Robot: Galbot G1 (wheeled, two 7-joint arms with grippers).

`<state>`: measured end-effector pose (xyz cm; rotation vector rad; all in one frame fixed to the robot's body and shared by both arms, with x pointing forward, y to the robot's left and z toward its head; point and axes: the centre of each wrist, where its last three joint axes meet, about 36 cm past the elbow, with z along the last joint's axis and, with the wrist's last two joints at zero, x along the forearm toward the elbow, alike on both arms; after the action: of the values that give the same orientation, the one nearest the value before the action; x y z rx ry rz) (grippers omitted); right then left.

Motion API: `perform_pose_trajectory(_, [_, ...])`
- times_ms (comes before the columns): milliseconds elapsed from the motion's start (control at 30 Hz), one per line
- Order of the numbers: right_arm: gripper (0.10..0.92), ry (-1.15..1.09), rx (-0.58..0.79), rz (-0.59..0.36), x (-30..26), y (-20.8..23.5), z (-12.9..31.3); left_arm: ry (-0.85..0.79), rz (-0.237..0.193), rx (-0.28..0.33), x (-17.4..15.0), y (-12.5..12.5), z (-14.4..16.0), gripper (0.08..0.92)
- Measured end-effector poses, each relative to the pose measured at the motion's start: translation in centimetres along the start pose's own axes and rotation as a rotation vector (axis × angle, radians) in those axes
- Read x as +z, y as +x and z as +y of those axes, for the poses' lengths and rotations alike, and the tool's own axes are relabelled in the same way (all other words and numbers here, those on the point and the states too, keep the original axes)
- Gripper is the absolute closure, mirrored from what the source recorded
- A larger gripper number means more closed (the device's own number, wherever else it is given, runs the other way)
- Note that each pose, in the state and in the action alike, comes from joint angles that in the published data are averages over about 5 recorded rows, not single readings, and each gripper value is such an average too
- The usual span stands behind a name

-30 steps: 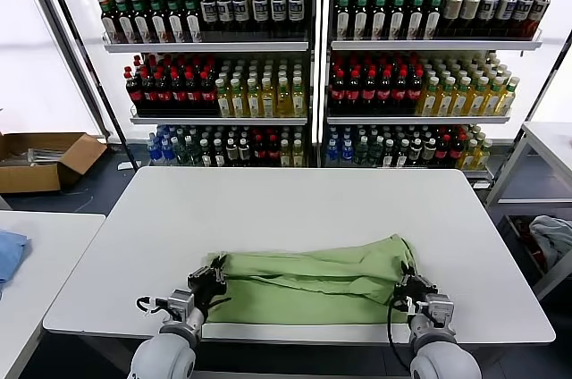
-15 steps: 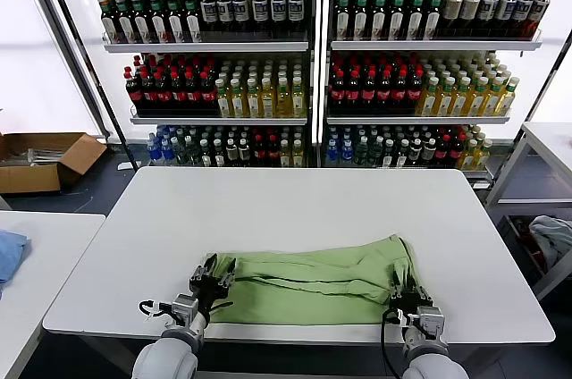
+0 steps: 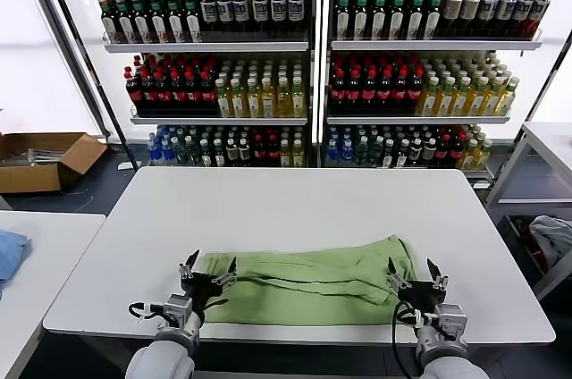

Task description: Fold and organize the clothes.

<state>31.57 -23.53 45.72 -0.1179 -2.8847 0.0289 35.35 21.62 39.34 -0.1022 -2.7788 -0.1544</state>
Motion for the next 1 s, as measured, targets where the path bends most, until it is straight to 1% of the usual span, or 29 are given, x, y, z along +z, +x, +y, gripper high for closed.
perform_pose_trajectory(233, [0.2, -0.007, -0.013, -0.027, -0.7, 0.3, 0.0, 0.086, 0.057, -0.025, 0.4, 0.3, -0.2, 0.177])
perform_pose_trajectory(367, [0.2, -0.01, -0.021, -0.036, -0.9, 0.2, 0.1, 0.128, 0.084, -0.026, 0.7, 0.2, -0.3, 0.177])
perform_pose_trajectory(467, [0.2, -0.011, -0.028, -0.04, -1.0, 0.1, 0.2, 0.153, 0.103, -0.022, 0.9, 0.0, -0.5, 0.198])
perform_pose_trajectory(567, [0.2, -0.011, -0.032, -0.044, -1.1, 0.0, 0.1, 0.169, 0.12, -0.021, 1.3, -0.1, -0.5, 0.267])
perform_pose_trajectory(733, [0.2, -0.01, -0.036, -0.052, -1.5, -0.3, 0.1, 0.183, 0.141, -0.014, 1.6, -0.1, -0.4, 0.414])
perform_pose_trajectory(1000, [0.2, -0.009, -0.035, -0.057, -1.6, -0.4, -0.2, 0.204, 0.145, -0.011, 1.9, -0.4, -0.1, 0.648])
